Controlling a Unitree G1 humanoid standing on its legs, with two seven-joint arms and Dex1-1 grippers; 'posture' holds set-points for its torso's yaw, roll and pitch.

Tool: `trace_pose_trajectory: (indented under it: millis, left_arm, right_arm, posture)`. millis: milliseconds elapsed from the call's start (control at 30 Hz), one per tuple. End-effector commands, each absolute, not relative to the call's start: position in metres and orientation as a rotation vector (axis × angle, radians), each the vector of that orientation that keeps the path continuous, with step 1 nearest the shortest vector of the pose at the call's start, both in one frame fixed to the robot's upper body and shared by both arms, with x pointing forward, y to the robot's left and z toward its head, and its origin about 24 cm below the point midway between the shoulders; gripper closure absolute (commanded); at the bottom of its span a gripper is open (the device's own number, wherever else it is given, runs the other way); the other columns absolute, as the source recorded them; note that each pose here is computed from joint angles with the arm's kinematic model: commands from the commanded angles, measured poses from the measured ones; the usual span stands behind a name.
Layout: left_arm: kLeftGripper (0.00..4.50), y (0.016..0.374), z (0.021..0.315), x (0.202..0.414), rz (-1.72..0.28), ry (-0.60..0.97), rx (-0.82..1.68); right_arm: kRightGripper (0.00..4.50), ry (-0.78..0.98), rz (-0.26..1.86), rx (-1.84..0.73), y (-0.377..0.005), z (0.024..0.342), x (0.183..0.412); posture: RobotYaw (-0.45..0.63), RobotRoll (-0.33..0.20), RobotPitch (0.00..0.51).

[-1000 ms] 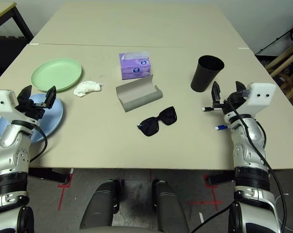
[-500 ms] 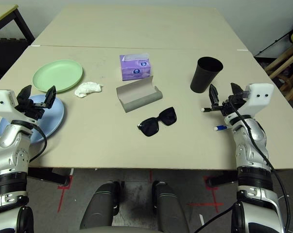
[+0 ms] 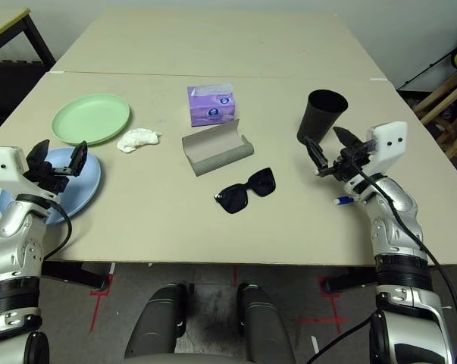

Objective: Organize and tidy the items on the table.

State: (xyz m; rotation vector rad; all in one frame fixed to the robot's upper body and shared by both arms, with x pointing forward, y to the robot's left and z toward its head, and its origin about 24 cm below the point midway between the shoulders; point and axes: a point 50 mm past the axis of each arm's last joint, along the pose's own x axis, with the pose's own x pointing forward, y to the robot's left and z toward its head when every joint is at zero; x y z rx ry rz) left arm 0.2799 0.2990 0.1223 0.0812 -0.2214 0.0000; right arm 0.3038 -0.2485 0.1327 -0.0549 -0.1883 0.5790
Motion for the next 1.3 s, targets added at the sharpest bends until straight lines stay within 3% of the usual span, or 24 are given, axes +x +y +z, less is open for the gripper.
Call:
trace_pose_trajectory:
  millis: [33, 633, 1300]
  left_arm:
    - [0.0, 0.297, 0.121, 0.277, -0.01, -0.209, 0.081]
    - [0.0, 0.295, 0.125, 0.268, -0.014, -0.199, 0.09]
    - [0.0, 0.297, 0.129, 0.262, 0.003, -0.198, 0.103]
  right_arm:
    - [0.06, -0.178, 0.7, -0.067, -0.242, 0.137, 0.297]
    - [0.06, -0.084, 1.223, -0.265, -0.211, 0.138, 0.295]
    - [0.06, -0.232, 1.296, -0.31, -0.195, 0.134, 0.294]
  posture:
    - [0.15, 0.0, 0.181]
    - [0.2, 0.0, 0.199]
    - [0.23, 0.0, 0.191]
